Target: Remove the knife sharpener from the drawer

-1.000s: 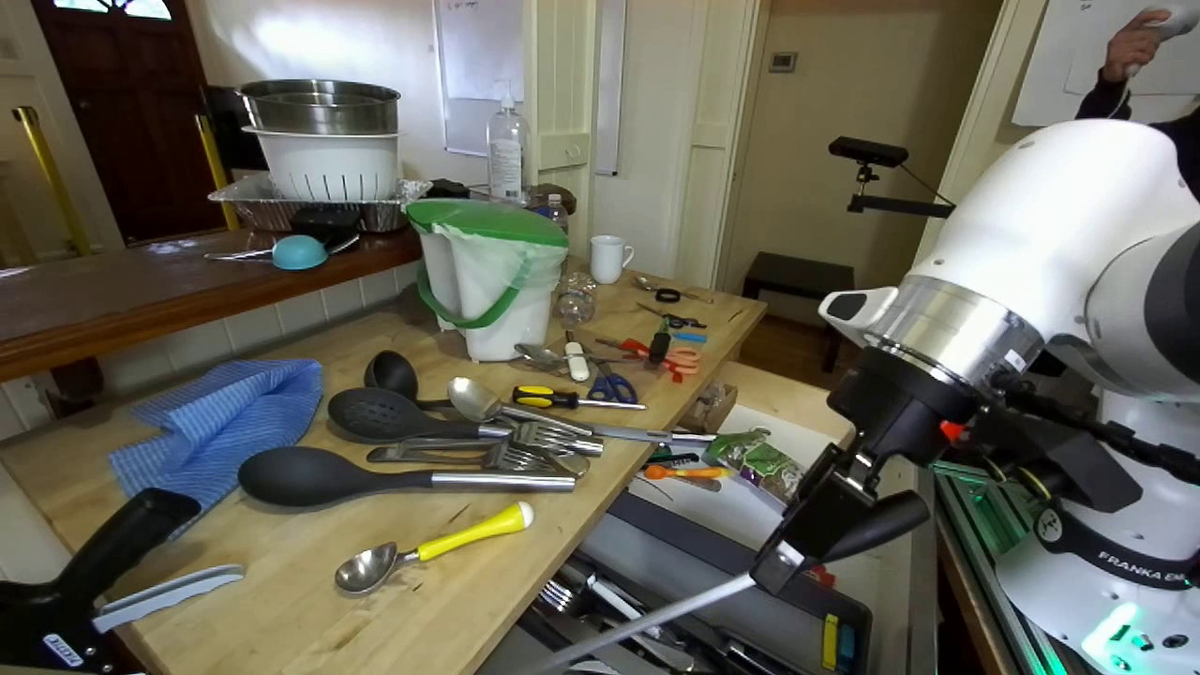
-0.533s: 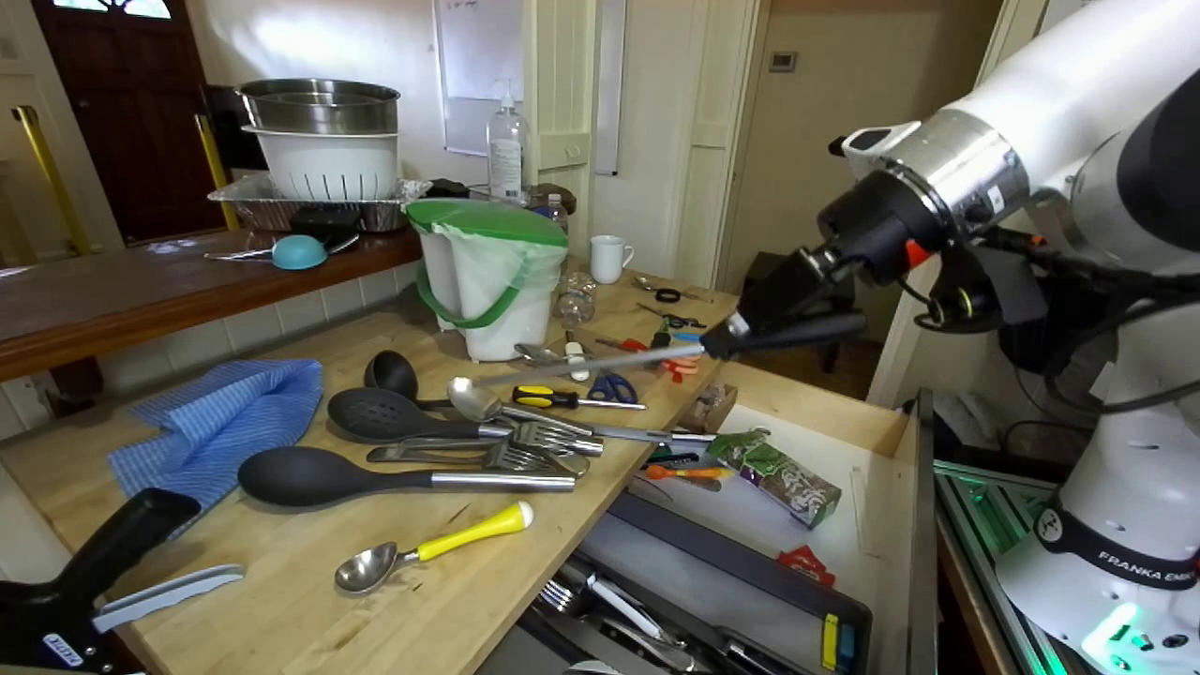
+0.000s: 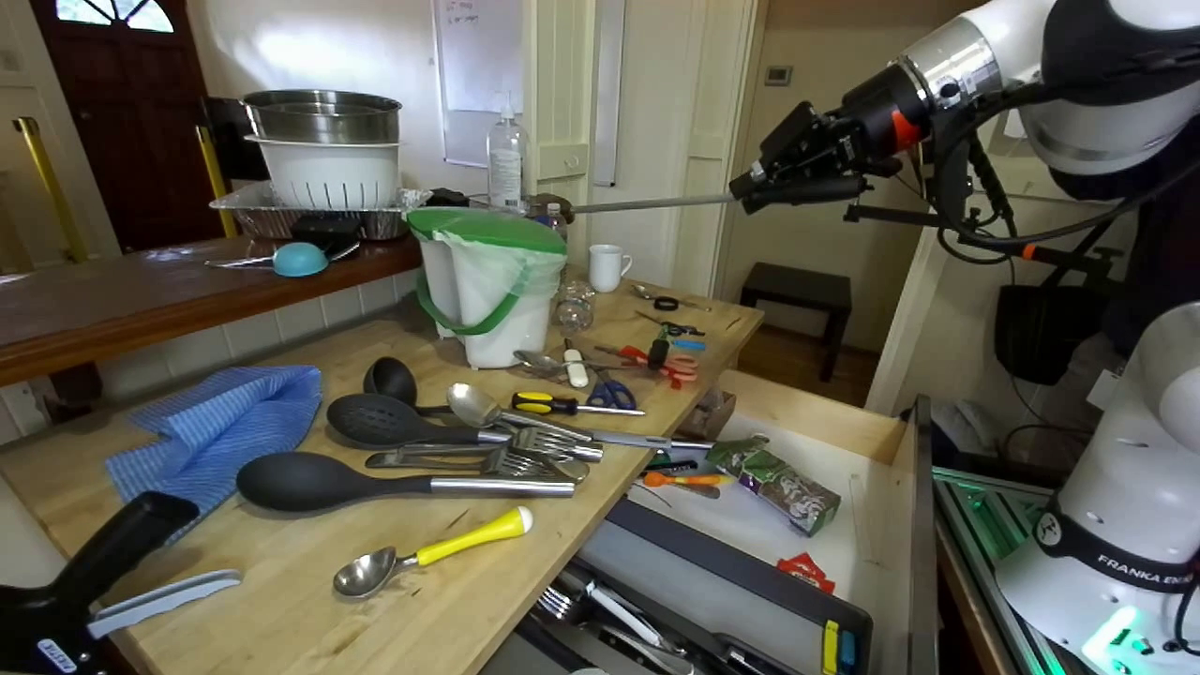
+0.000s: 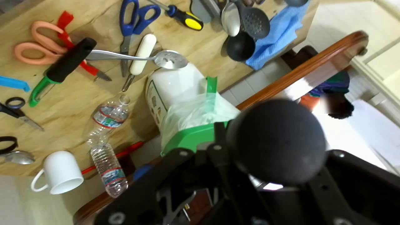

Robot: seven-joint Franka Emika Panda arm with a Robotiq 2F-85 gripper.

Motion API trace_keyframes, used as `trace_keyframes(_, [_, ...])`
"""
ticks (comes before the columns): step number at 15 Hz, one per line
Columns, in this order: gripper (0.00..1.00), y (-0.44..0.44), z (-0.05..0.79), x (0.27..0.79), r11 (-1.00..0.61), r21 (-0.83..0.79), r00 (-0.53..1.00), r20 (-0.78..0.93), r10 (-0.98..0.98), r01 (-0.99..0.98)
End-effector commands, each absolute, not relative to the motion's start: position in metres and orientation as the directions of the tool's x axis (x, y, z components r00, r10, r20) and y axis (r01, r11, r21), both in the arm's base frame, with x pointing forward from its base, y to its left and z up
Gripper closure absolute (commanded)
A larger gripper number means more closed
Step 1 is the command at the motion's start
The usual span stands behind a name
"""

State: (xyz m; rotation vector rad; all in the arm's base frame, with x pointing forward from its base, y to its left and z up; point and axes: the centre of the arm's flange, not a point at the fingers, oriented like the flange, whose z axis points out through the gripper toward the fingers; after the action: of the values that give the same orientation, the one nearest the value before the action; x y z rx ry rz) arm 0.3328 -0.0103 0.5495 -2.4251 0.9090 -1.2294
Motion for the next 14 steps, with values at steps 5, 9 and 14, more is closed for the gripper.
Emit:
trace_keyframes(5, [0.9,-0.018,0.51,0.321,-0.572,-0.499,0.2,0.614,-0.764,-0.651])
trace_keyframes(9, [0.9,-0.021,0.495,0.318,-0.425,-0.514,0.025,0.616,-0.788,-0.745])
trace_keyframes(14, [0.65,-0.038,0.492,0.361,-0.342,-0.532,-0.051,0.592,-0.804,-0.775])
